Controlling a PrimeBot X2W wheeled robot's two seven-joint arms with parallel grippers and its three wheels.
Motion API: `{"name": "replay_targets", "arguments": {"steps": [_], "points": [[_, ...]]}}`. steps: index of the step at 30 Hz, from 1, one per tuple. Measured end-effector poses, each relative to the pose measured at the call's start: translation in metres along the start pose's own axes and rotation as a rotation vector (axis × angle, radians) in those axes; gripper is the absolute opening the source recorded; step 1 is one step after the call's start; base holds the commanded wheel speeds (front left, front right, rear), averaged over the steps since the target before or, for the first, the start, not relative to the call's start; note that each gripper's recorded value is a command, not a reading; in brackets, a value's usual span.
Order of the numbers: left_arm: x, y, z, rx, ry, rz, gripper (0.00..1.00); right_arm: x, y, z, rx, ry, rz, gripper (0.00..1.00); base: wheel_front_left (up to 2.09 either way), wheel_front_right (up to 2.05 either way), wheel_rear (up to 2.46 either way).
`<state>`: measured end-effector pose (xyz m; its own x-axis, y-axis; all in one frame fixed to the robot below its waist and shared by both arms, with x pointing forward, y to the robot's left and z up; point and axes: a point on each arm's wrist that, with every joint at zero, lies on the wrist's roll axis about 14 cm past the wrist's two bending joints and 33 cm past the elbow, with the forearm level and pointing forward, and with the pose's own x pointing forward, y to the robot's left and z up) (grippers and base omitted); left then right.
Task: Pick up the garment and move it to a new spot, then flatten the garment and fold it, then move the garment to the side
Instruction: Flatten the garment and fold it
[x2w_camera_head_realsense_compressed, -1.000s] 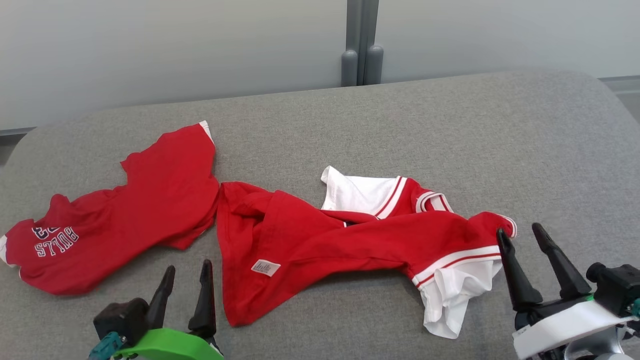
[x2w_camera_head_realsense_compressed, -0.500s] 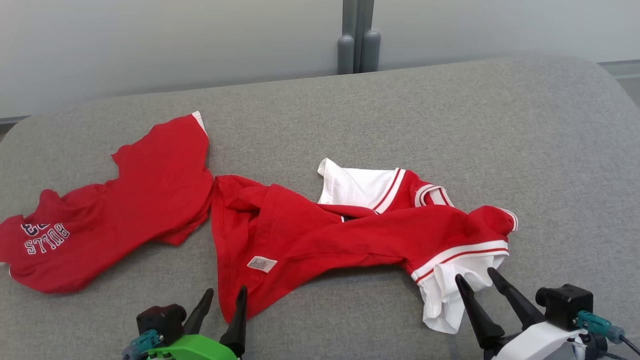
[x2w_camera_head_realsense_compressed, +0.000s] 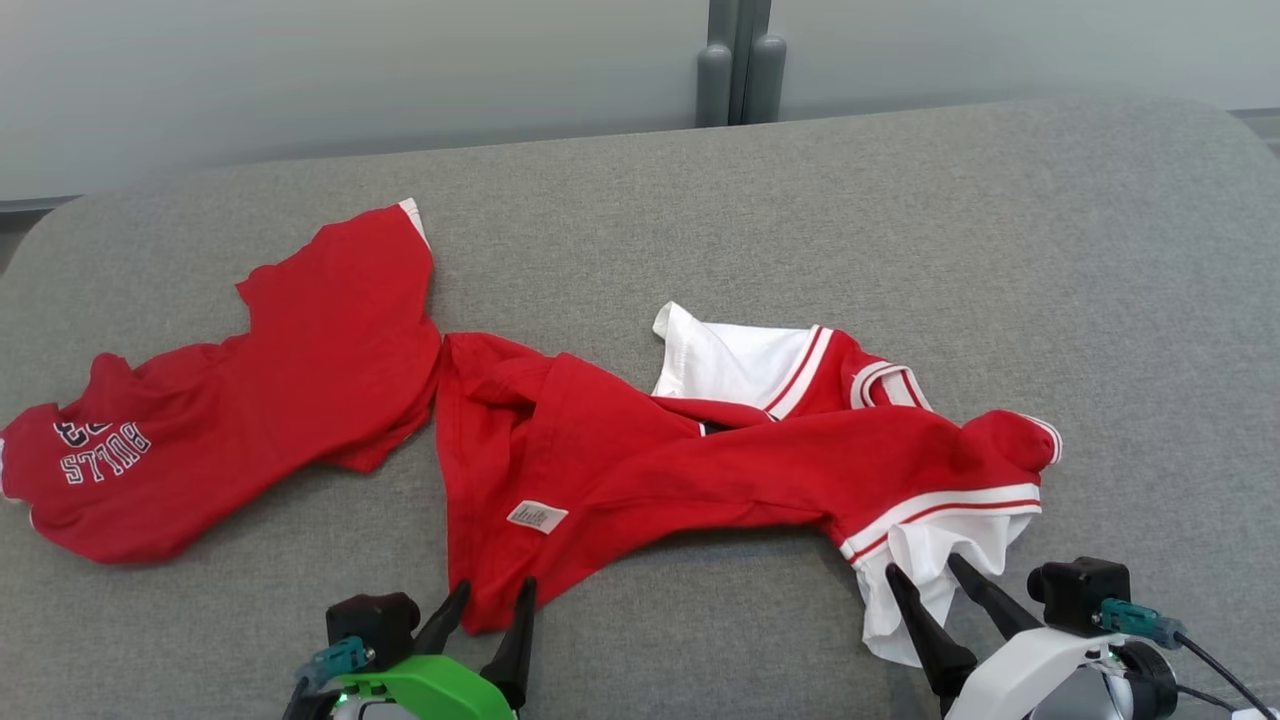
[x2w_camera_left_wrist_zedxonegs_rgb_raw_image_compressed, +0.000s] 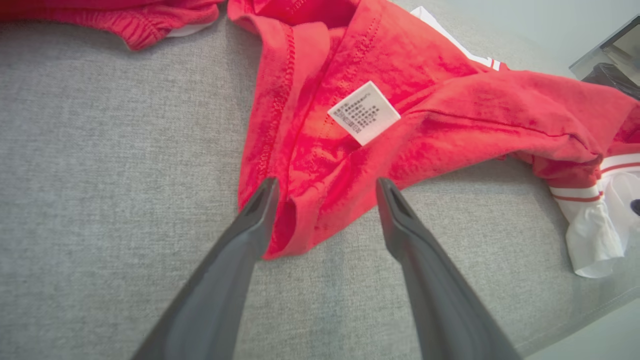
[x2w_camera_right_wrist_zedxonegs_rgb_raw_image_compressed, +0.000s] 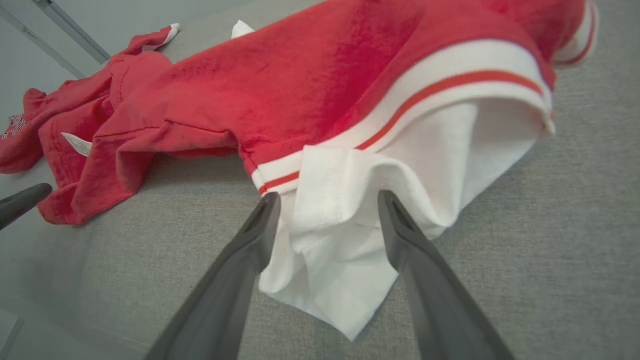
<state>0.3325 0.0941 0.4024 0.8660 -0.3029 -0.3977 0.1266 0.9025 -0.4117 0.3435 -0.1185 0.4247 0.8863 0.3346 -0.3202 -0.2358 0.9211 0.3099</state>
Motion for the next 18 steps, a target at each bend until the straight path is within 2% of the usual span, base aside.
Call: {"name": "replay_targets", "arguments": {"steps": [14,15,16,17,18], "points": [[0.007,0.002,-0.016,0.019,0.068,0.001,1.00,0.006,0.003,-0.008,0.009,0.042,-0.004,1.00,0.00,0.00,0.00],[0.007,0.003,-0.016,0.020,0.071,0.003,1.00,0.006,0.002,-0.008,0.010,0.041,-0.006,0.94,0.00,0.00,0.00],[0.008,0.004,-0.017,0.021,0.073,0.004,1.00,0.006,0.002,-0.008,0.015,0.039,-0.009,0.75,0.00,0.00,0.00],[0.008,0.004,-0.018,0.021,0.076,0.005,0.95,0.006,0.002,-0.008,0.018,0.039,-0.011,0.40,0.00,0.00,0.00],[0.008,0.004,-0.018,0.022,0.076,0.005,0.84,0.006,0.001,-0.008,0.021,0.039,-0.014,0.22,0.00,0.00,0.00]]}}
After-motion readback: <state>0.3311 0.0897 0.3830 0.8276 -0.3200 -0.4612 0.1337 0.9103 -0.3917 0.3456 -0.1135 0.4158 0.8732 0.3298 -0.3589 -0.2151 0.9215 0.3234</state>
